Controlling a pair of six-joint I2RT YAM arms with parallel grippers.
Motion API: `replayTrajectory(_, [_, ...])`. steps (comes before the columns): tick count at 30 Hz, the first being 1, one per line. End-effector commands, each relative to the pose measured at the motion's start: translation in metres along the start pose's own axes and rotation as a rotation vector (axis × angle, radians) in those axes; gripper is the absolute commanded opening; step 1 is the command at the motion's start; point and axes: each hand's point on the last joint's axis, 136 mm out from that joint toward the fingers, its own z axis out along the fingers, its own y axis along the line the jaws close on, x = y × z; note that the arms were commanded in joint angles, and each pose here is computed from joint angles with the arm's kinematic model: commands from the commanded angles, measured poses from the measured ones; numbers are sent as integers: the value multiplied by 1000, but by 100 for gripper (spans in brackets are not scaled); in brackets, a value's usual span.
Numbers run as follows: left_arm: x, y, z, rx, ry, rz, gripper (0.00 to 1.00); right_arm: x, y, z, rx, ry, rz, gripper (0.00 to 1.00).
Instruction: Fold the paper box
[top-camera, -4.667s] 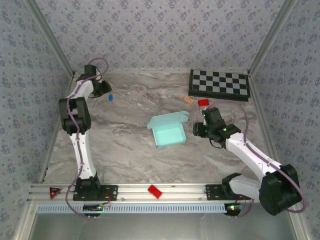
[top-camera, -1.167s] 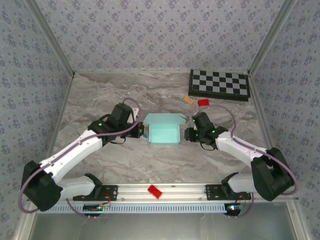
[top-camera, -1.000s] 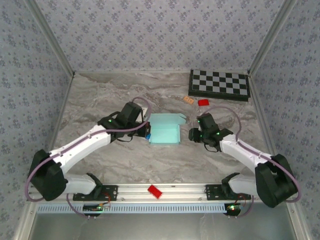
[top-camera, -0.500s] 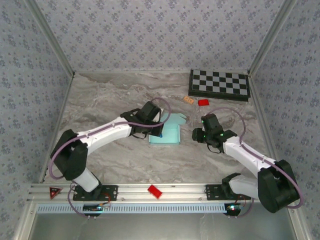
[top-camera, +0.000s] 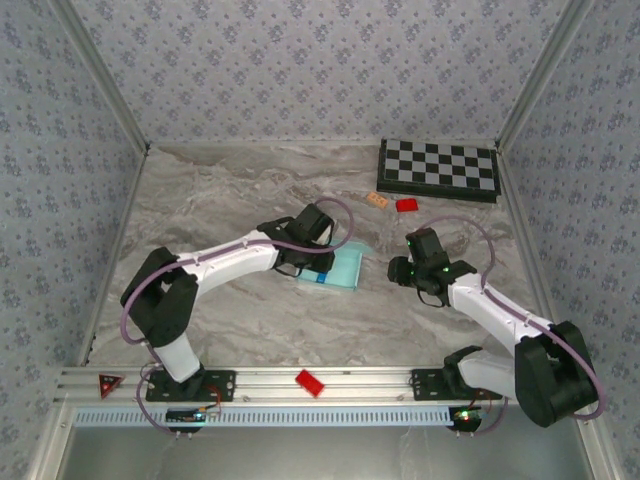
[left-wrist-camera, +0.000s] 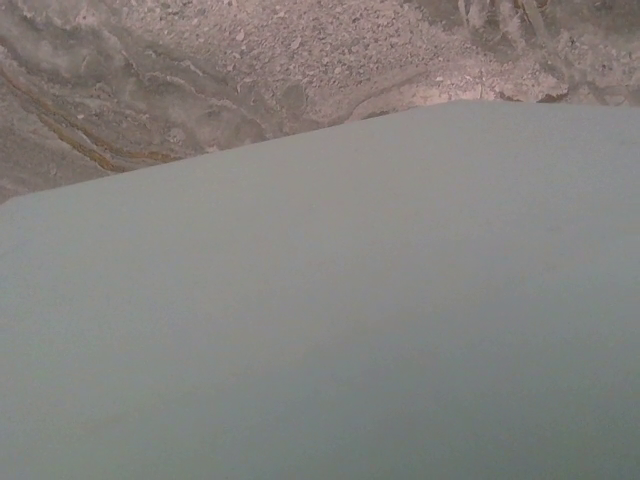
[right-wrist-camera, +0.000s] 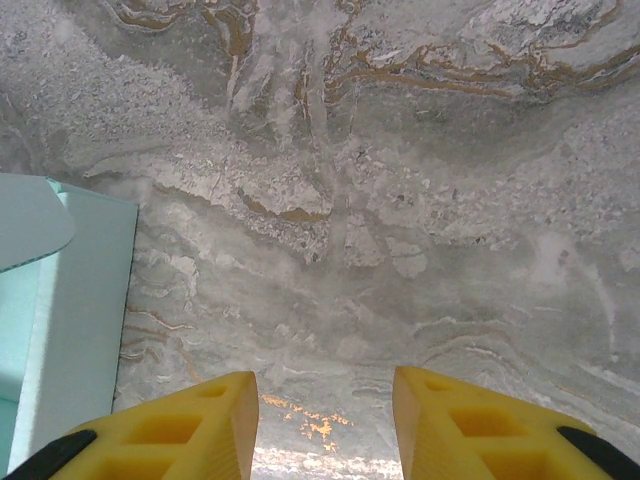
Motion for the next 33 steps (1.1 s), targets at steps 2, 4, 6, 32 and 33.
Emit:
replayTrajectory(2, [-14,-8,-11,3,-48,17,21,3,-5,0,8,4,3,42])
replayTrajectory(4, [-15,-9,-16,5,-56,17,22,4,-5,0,6,8,3,41])
replayTrajectory(6, [-18,-10,-22,10,-72,19,23,3,-3,-1,0,5,2,41])
replayTrajectory(32, [-9,93,-115,-191,-262,28,66,-31,56,-36,-224,-180,-431,51])
replayTrajectory(33, [-9,95,-113,-174,-257,44,68,-32,57,-37,-228,-184,-450,51])
